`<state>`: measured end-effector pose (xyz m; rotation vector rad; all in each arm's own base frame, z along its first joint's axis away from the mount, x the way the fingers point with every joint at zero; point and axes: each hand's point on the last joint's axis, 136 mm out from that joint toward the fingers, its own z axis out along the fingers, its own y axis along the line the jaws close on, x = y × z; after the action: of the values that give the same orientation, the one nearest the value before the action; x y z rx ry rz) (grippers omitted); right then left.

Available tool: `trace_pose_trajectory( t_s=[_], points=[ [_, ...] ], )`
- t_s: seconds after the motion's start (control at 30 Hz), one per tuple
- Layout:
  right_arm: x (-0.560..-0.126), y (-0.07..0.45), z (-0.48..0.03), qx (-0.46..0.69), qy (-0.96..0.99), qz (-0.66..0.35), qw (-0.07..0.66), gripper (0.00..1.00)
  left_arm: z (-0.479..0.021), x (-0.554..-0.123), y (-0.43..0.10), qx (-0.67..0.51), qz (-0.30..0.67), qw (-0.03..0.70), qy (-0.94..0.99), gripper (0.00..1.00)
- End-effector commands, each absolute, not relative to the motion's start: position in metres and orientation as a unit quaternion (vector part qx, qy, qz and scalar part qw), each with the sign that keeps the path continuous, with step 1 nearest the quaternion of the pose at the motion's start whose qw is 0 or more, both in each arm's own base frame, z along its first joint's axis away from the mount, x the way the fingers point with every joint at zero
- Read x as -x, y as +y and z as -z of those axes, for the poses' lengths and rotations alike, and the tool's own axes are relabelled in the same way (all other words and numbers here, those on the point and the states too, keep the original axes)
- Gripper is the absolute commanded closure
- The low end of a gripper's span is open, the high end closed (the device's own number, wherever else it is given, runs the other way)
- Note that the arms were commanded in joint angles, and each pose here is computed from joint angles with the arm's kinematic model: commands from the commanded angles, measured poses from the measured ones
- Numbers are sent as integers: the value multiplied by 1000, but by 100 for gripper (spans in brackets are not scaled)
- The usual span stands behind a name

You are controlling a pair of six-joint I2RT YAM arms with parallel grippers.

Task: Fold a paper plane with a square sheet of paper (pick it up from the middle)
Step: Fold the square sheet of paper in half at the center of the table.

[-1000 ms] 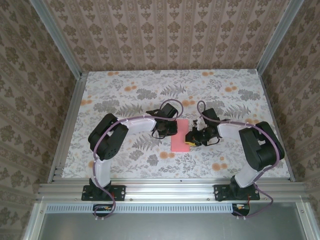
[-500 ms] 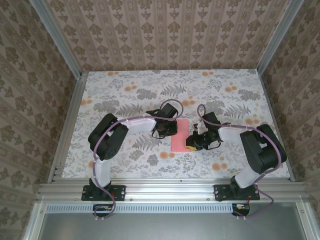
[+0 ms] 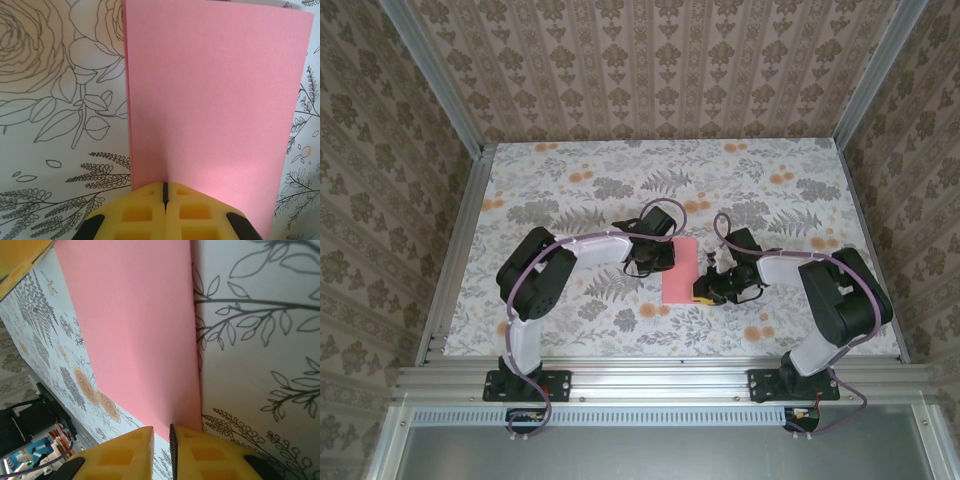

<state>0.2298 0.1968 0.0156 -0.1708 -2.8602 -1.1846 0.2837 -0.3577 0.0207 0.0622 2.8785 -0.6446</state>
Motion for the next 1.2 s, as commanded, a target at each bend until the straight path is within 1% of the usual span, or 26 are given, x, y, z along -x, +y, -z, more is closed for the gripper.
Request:
trace_pose_trajectory(
  t_s=[0.0,0.13,0.33,0.4,0.5,0.6,0.7,0.77,0.87,0.97,1.17],
  points=[
    [-214,196,-22,53,-922,381,38,80,7,-264,-338,-30,167,58,984,100],
    [-215,200,-28,50,-916,396,38,80,7,-263,-339,-31,167,57,984,100],
    [-210,183,5,67,-940,328,59,80,7,-262,-337,-32,166,56,984,100],
    [-209,181,6,65,-943,321,65,80,7,-262,-337,-32,165,57,984,100],
    [-213,183,-9,59,-941,328,53,81,8,-262,-336,-31,164,56,984,100],
    [-224,188,-37,48,-938,344,23,80,8,-262,-336,-31,164,56,984,100],
    [-245,192,-60,41,-935,352,-15,80,7,-262,-336,-32,164,57,984,100],
    [-264,195,-64,46,-934,353,-36,80,6,-262,-335,-31,163,59,984,100],
    [-288,201,-54,59,-931,357,-41,81,5,-262,-334,-32,162,59,984,100],
    [-299,205,-40,64,-931,358,-30,81,4,-262,-335,-33,163,60,984,100],
    [-285,193,0,79,-943,324,4,81,3,-263,-334,-37,160,60,985,100]
  ],
)
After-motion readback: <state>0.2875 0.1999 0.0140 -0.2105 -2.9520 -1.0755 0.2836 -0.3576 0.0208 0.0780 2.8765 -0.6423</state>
